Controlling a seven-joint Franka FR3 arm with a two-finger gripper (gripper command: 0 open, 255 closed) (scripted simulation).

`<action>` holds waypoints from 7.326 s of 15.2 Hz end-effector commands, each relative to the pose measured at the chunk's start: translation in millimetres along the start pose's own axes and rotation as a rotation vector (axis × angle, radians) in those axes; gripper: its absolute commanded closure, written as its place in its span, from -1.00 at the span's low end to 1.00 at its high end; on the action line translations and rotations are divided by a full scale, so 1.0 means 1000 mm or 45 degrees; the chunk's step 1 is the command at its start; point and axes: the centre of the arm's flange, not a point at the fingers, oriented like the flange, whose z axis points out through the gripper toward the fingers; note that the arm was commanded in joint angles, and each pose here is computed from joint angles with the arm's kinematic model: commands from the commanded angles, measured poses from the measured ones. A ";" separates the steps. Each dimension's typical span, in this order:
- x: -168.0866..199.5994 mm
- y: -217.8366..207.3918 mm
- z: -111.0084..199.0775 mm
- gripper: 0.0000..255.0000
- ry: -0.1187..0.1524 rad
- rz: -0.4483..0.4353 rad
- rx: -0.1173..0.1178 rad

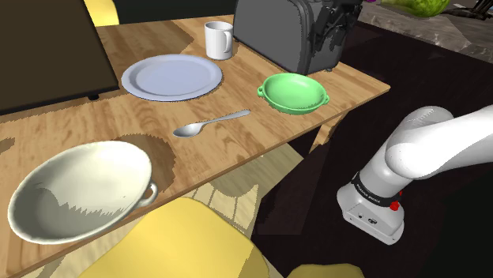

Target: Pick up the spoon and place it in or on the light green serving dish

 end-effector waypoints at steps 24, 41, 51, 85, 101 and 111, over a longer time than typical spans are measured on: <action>-0.015 -0.305 0.041 -1.00 0.089 0.043 -0.031; -0.014 -0.458 0.091 -1.00 0.134 0.065 -0.047; -0.013 -0.458 0.104 -1.00 0.134 0.065 -0.047; -0.007 -0.457 -0.017 1.00 0.134 0.065 -0.047; -0.035 -0.248 -0.026 1.00 0.134 0.065 -0.047; -0.040 -0.231 0.021 1.00 0.134 0.065 -0.047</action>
